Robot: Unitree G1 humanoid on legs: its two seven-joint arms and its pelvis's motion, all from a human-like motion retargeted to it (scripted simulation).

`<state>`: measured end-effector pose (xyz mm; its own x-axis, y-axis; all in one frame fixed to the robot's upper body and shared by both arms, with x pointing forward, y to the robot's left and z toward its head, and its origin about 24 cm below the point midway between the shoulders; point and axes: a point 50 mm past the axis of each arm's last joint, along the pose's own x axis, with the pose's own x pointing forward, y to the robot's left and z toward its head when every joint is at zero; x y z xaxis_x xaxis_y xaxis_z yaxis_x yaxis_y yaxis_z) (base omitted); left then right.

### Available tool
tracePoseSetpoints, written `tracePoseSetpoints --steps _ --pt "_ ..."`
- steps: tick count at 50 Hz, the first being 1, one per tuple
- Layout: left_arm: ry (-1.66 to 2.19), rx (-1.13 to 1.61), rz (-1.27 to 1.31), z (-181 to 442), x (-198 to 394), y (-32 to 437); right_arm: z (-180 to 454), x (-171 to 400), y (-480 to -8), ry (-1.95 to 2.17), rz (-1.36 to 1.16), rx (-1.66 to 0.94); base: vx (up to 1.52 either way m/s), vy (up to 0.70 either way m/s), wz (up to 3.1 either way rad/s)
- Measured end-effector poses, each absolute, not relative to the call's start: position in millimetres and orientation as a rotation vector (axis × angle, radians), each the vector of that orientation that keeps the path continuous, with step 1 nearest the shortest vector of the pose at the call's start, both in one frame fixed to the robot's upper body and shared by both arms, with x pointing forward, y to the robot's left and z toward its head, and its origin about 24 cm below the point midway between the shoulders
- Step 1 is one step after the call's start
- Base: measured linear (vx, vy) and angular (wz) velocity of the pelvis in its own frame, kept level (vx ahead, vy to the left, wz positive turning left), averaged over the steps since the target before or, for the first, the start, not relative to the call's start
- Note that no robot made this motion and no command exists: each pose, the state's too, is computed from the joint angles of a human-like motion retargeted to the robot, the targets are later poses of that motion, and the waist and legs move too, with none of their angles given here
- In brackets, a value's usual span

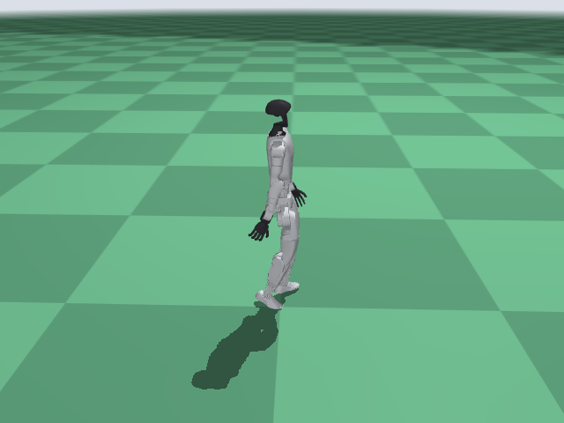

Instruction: Upper body actions

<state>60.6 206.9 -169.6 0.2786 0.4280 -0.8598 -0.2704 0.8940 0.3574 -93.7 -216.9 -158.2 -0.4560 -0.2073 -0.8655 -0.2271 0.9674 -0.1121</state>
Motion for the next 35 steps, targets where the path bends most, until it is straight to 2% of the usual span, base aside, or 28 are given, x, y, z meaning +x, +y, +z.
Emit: tracePoseSetpoints --steps 2,5,7,10,13,15,18,22,24,27,30,32,35 --pt "1.481 0.182 0.632 -169.5 -20.9 221.0 -171.1 -37.1 -203.0 1.901 0.164 -0.329 -0.1 -0.31 -1.98" --pt "1.786 0.101 0.965 -152.4 -113.0 215.9 -166.4 109.4 -178.5 1.476 0.392 -0.438 -0.54 -0.4 -2.21" --pt "1.854 -0.107 1.06 -146.8 -135.7 216.6 -132.9 203.3 -166.8 1.171 0.473 -0.549 -0.55 -0.52 -1.91" --pt "1.846 -0.32 1.069 -144.0 -145.8 219.4 -54.1 309.2 -170.8 0.74 0.386 -0.721 -0.53 -0.4 -0.72" --pt "1.945 -0.427 1.074 -129.9 -177.4 218.0 5.1 353.6 -176.8 0.429 0.285 -0.817 0.13 0.0 -0.46" --pt "2.026 -0.437 1.157 -114.4 -205.5 216.6 16.7 358.4 -170.7 0.311 0.264 -0.832 0.43 0.42 0.46" --pt "1.994 -0.451 1.248 -113.3 -209.4 213.1 19.2 356.5 -144.8 0.209 0.288 -0.784 0.21 0.2 0.73" --pt "1.847 -0.5 1.068 -144.4 -150.7 211.5 11.9 346.6 -123.5 0.183 0.33 -0.611 -0.1 0.06 0.95" --pt "1.768 -0.48 0.946 -156.9 -118.2 212.6 -12.6 327.4 -116.2 0.261 0.403 -0.536 0.11 0.11 1.12" --pt "1.659 -0.332 0.757 -170.4 -63.5 214.6 -75.1 264.2 -130.6 0.518 0.55 -0.449 0.43 0.17 1.87" --pt "1.6 -0.206 0.584 -175.9 -26.6 208.4 -138.1 165.1 -153.3 0.842 0.578 -0.478 0.72 0.3 2.36" --pt "1.535 -0.196 0.469 -178.1 8.9 202.5 -167.6 95.9 -171.2 1.112 0.476 -0.56 0.31 0.28 1.01" --pt "1.244 -0.143 0.292 -161.5 124.0 205.2 -176.5 42.2 -203.9 1.493 0.228 -0.699 -0.66 0.15 -0.86"
